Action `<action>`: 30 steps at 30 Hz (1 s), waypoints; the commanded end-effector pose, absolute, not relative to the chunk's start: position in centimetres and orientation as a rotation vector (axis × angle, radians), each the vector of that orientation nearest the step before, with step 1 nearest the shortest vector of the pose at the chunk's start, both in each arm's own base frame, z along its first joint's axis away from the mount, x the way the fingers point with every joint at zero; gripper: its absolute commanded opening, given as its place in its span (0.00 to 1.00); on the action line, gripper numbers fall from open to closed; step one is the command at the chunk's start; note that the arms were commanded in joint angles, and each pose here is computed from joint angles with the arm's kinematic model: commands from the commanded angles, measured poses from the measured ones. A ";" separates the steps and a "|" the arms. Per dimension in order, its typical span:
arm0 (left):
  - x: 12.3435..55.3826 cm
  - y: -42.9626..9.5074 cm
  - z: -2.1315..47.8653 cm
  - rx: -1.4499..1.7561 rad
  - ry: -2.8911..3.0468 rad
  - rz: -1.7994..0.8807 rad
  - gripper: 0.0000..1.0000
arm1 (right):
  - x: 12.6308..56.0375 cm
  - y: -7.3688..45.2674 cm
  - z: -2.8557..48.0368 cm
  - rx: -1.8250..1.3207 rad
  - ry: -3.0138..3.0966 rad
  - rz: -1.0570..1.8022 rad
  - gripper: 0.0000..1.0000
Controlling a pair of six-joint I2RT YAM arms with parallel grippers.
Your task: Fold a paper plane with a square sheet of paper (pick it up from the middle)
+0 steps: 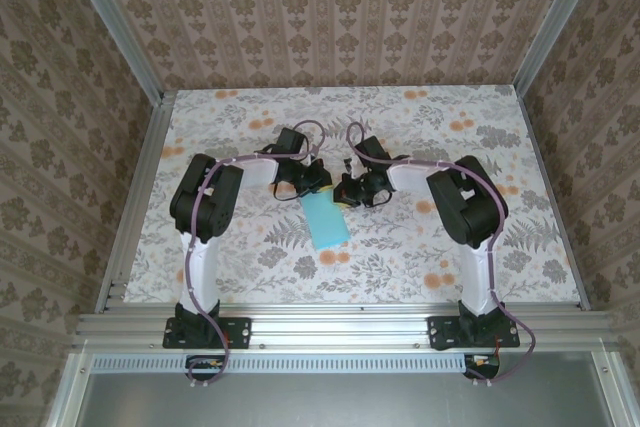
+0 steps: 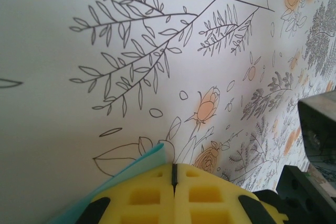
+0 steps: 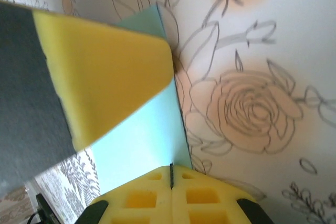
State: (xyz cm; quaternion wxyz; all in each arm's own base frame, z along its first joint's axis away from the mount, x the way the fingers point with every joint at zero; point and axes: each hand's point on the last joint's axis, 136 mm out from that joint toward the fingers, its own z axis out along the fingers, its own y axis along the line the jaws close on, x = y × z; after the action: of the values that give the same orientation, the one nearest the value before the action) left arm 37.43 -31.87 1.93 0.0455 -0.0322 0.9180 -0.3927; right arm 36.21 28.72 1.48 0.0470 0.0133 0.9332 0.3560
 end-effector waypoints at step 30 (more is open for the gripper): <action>34.0 -27.3 -6.1 -0.238 3.032 -0.872 0.04 | 21.4 23.5 -0.1 -0.030 3.207 0.965 0.09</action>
State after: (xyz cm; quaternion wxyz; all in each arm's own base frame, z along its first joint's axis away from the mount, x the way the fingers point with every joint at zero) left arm 37.45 -31.83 1.85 0.0473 -0.0314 0.9165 -0.3961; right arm 25.93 25.61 1.18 -0.0272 -0.0175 0.9434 0.3300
